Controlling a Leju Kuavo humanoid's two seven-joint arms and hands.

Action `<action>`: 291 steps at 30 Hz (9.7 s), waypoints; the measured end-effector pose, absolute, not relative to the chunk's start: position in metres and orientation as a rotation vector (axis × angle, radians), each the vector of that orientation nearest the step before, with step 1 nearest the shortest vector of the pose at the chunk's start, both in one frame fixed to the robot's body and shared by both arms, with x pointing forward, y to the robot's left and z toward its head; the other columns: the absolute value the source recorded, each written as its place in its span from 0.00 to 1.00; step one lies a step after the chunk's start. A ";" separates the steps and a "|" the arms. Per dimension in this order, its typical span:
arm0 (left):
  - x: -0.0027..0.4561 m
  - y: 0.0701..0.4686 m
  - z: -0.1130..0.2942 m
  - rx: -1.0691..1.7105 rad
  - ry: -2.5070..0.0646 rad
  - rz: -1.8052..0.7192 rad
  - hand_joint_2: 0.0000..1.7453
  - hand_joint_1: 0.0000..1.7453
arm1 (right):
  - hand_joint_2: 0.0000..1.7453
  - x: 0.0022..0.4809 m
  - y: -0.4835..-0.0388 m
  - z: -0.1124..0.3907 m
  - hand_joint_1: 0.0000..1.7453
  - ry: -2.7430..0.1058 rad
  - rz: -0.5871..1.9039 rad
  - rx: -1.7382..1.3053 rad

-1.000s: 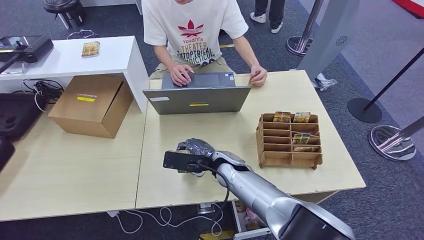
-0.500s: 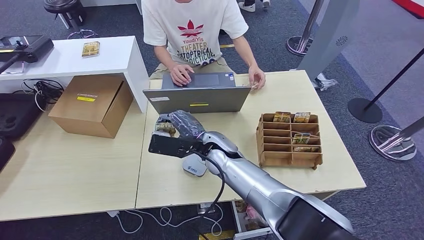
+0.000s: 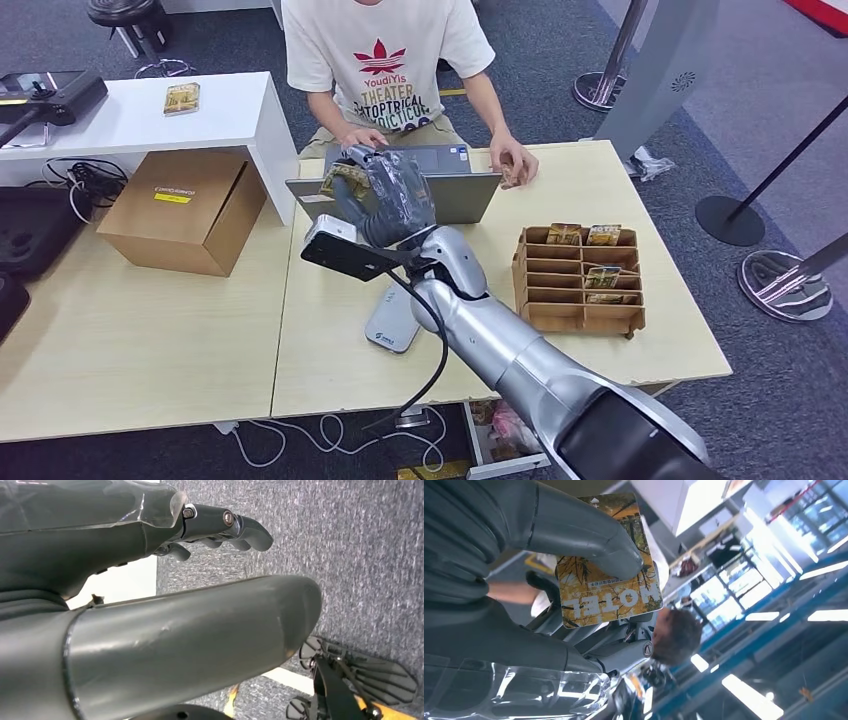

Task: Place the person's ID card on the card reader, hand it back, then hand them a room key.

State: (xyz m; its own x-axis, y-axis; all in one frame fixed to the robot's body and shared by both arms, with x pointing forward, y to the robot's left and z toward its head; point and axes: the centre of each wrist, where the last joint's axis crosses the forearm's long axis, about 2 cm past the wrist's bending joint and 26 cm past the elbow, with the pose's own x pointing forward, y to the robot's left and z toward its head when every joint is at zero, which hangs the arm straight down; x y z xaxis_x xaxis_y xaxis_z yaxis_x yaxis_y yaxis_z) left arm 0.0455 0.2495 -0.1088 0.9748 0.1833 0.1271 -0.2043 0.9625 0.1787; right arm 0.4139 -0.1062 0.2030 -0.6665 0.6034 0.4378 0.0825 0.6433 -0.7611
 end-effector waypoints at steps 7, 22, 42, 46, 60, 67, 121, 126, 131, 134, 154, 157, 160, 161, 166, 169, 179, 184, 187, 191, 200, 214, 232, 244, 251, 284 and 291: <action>0.046 0.247 -0.109 0.193 -0.103 0.185 0.00 0.00 | 1.00 0.422 -0.117 0.210 1.00 -2.207 0.912 -0.738; 0.046 0.246 -0.109 0.184 -0.090 0.150 0.00 0.00 | 1.00 0.439 -0.173 0.227 1.00 -2.148 0.902 -1.185; 0.045 0.244 -0.108 0.191 -0.082 0.166 0.00 0.00 | 1.00 0.442 -0.195 0.229 1.00 -2.035 0.765 -1.271; 0.045 0.244 -0.108 0.194 -0.082 0.170 0.00 0.00 | 1.00 0.441 -0.194 0.227 1.00 -2.027 0.768 -1.270; 0.045 0.242 -0.108 0.199 -0.080 0.174 0.00 0.00 | 1.00 0.439 -0.191 0.215 0.00 -1.976 0.779 -1.245; 0.045 0.242 -0.108 0.198 -0.081 0.173 0.00 0.00 | 1.00 0.438 -0.190 0.211 0.00 -1.967 0.778 -1.227; 0.031 0.238 -0.109 0.223 -0.031 0.330 0.00 0.00 | 1.00 0.438 -0.276 0.166 0.00 -1.583 1.003 -1.305; 0.031 0.238 -0.109 0.221 -0.031 0.329 0.00 0.00 | 1.00 0.438 -0.283 0.166 0.00 -1.534 1.011 -1.303; 0.030 0.238 -0.109 0.214 -0.032 0.318 0.00 0.00 | 1.00 0.437 -0.297 0.173 0.00 -1.483 0.970 -1.353; 0.030 0.238 -0.109 0.210 -0.025 0.315 0.00 0.00 | 1.00 0.437 -0.305 0.179 0.00 -1.468 0.964 -1.386; 0.029 0.238 -0.109 0.198 -0.016 0.310 0.00 0.00 | 1.00 0.442 -0.340 0.201 0.00 -1.258 1.094 -1.344; 0.029 0.238 -0.109 0.198 -0.012 0.312 0.00 0.00 | 1.00 0.443 -0.344 0.204 0.00 -1.238 1.109 -1.341; 0.029 0.238 -0.109 0.198 -0.009 0.316 0.00 0.00 | 1.00 0.446 -0.348 0.209 0.00 -1.219 1.120 -1.340; 0.029 0.238 -0.109 0.198 -0.009 0.316 0.00 0.00 | 1.00 0.446 -0.349 0.211 0.00 -1.211 1.126 -1.338; 0.028 0.238 -0.109 0.197 -0.011 0.317 0.00 0.00 | 1.00 0.446 -0.357 0.213 0.00 -1.163 1.150 -1.320; 0.028 0.238 -0.109 0.195 -0.013 0.317 0.00 0.00 | 1.00 0.446 -0.362 0.214 0.00 -1.142 1.162 -1.314; 0.028 0.238 -0.109 0.187 -0.017 0.320 0.00 0.00 | 1.00 0.445 -0.365 0.212 0.00 -1.106 1.199 -1.275; 0.028 0.238 -0.109 0.184 -0.023 0.321 0.00 0.00 | 1.00 0.444 -0.364 0.210 0.00 -1.095 1.211 -1.229; 0.028 0.238 -0.110 0.178 -0.029 0.316 0.00 0.00 | 1.00 0.443 -0.368 0.206 0.00 -1.081 1.220 -1.163; 0.026 0.238 -0.110 0.173 -0.037 0.305 0.00 0.00 | 1.00 0.441 -0.380 0.203 0.00 -1.071 1.217 -1.099; 0.025 0.237 -0.110 0.184 -0.041 0.299 0.00 0.00 | 1.00 0.433 -0.401 0.194 0.00 -1.034 1.225 -1.027; 0.026 0.236 -0.109 0.180 -0.042 0.294 0.00 0.00 | 1.00 0.430 -0.410 0.189 0.00 -0.993 1.247 -0.962; 0.026 0.235 -0.109 0.174 -0.050 0.287 0.00 0.00 | 1.00 0.430 -0.414 0.185 0.00 -0.960 1.269 -0.930; 0.027 0.235 -0.109 0.164 -0.061 0.278 0.00 0.00 | 1.00 0.429 -0.418 0.181 0.00 -0.938 1.269 -0.909; 0.030 0.236 -0.109 0.163 -0.066 0.276 0.00 0.00 | 1.00 0.429 -0.420 0.180 0.00 -0.934 1.262 -0.918; 0.031 0.236 -0.109 0.165 -0.055 0.277 0.00 0.00 | 1.00 0.435 -0.411 0.177 0.99 -0.903 1.276 -0.913; 0.031 0.237 -0.109 0.167 -0.056 0.277 0.00 0.00 | 1.00 0.435 -0.410 0.175 1.00 -0.898 1.273 -0.909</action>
